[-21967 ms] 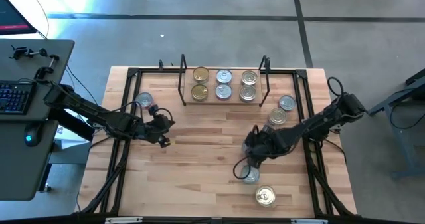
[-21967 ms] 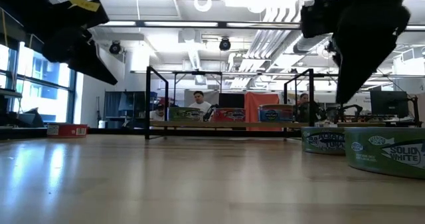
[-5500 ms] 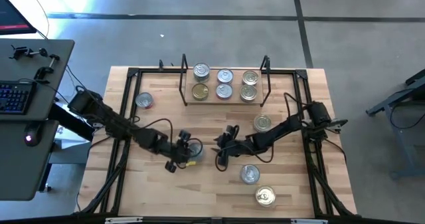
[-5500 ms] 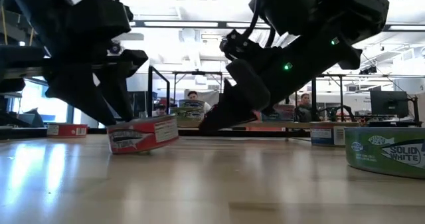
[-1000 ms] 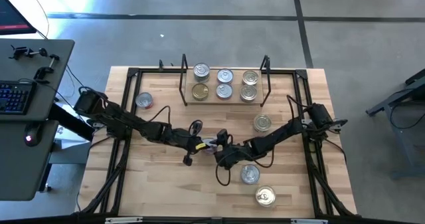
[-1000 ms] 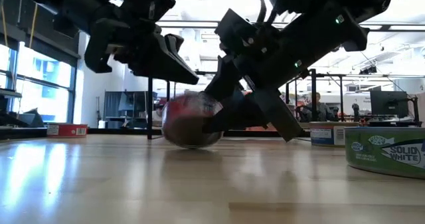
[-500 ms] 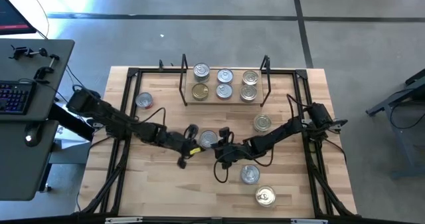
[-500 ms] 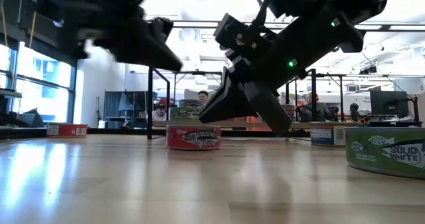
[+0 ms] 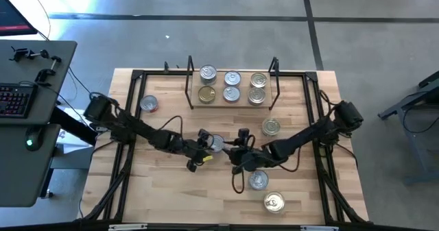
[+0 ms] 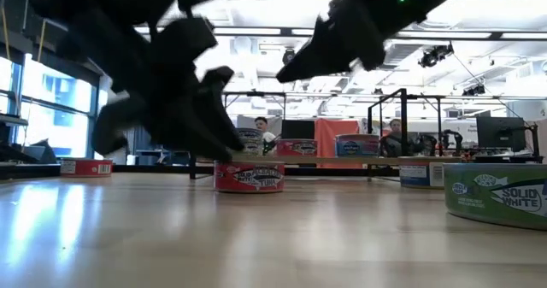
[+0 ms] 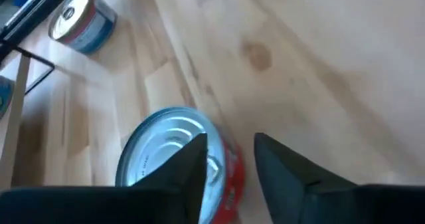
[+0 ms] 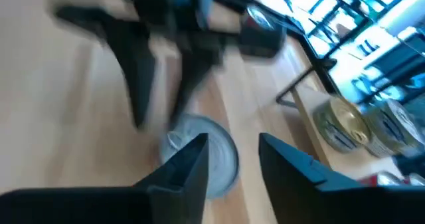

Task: Stack canned seafood by type on shelf
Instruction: Stack the right red tuna can on top of the red tuna can on the shelf

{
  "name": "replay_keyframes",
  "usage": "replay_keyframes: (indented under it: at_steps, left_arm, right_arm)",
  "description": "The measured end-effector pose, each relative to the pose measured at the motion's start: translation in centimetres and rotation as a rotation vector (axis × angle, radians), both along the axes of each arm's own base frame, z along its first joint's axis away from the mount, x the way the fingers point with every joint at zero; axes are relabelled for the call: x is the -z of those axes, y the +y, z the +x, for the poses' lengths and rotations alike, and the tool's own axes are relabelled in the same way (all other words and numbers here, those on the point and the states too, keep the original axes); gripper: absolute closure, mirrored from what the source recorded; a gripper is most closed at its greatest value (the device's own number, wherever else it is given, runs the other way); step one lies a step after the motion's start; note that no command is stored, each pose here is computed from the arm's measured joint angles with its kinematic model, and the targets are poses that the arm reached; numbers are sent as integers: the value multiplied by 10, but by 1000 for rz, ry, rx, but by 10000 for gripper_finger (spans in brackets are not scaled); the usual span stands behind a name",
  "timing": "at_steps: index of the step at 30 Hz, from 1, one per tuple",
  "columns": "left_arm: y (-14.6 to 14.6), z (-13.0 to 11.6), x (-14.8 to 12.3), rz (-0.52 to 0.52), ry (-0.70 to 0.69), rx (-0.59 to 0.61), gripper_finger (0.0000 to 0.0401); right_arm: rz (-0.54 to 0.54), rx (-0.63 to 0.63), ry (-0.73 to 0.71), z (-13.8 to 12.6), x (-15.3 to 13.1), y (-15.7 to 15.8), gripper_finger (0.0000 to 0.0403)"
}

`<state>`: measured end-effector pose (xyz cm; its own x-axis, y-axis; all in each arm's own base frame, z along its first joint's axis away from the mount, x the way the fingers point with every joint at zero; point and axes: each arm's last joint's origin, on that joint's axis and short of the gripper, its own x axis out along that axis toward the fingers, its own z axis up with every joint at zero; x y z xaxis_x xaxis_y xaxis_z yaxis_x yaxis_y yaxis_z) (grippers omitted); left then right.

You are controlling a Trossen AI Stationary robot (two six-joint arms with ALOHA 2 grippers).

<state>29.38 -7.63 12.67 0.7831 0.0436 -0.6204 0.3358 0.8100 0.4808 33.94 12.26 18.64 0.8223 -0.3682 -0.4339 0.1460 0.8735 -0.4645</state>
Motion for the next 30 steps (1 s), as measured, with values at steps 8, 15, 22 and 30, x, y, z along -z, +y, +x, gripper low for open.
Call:
replay_keyframes:
  at_steps: [8,15,22,30]
  left_arm:
    - [6,8,23,59,27,-12,301]
    - [9,10,19,30,0,-25,389]
    - [8,10,-15,-42,-84,-26,399]
    - [8,7,-38,-104,-163,-13,401]
  right_arm:
    - [13,-274,145,1,19,10,236]
    - [-40,-229,208,5,39,2,230]
    - [-41,-228,229,9,40,-11,169]
    - [-142,-235,223,18,58,-11,142]
